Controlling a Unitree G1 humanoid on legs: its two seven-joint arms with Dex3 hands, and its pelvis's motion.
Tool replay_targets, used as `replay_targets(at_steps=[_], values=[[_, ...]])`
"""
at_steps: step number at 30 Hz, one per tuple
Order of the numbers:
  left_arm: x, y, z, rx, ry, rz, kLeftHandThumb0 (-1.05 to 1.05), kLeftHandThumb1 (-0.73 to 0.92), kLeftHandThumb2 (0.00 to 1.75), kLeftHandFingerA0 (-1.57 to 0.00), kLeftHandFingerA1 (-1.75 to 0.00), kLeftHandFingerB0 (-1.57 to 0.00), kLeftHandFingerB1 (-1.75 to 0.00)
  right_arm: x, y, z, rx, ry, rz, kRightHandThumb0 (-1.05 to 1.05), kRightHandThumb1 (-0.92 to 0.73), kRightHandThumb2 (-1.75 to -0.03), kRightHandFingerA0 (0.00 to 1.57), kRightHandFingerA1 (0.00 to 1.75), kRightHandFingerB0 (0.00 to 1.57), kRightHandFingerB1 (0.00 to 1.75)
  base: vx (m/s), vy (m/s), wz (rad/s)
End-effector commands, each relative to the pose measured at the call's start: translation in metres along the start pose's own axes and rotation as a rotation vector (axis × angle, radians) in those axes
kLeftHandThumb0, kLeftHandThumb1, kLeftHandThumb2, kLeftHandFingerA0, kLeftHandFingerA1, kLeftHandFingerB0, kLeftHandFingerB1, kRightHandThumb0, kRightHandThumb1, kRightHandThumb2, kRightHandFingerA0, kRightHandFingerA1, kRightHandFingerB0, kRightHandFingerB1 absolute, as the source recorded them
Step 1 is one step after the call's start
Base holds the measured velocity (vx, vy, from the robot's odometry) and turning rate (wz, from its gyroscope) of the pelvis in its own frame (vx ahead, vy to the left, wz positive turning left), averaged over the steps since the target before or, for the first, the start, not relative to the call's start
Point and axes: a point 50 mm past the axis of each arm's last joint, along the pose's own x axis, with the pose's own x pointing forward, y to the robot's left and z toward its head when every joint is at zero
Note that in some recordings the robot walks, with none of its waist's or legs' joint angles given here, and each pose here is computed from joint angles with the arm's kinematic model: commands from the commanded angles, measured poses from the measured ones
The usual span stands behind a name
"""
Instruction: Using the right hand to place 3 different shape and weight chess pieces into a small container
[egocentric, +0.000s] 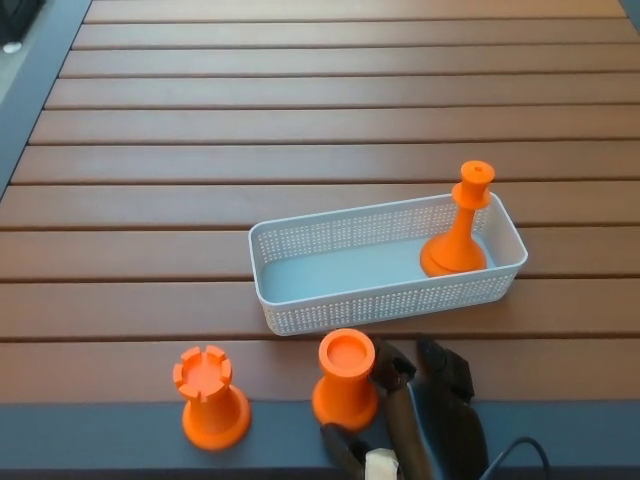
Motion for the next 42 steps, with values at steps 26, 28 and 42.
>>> replay_targets(at_steps=[26, 28, 42], values=[[-0.004, -0.004, -0.001, -0.009, -0.055, -0.006, -0.23, 0.16, 1.54, -1.51, -1.29, -1.45, -1.24, -0.004, 0.047, 0.113, 0.367, -0.031, -0.013, -0.28, -0.75, -0.81, 0.91, 1.64, 0.79, 0.97, 0.00, 0.000, 0.00], [-0.004, -0.004, -0.001, -0.009, -0.056, -0.008, -0.21, 0.17, 1.55, -1.51, -1.29, -1.45, -1.24, -0.005, 0.047, 0.113, 0.365, -0.039, -0.016, -0.28, -0.77, -0.74, 0.92, 1.67, 0.74, 0.82, 0.00, 0.000, 0.00], [-0.003, -0.001, -0.001, -0.012, -0.038, 0.009, -0.16, 0.19, 1.56, -1.50, -1.29, -1.43, -1.28, -0.028, 0.038, 0.084, 0.342, -0.068, 0.045, -0.26, -0.79, -0.86, 0.91, 1.66, 0.68, 0.95, 0.00, 0.000, 0.00]])
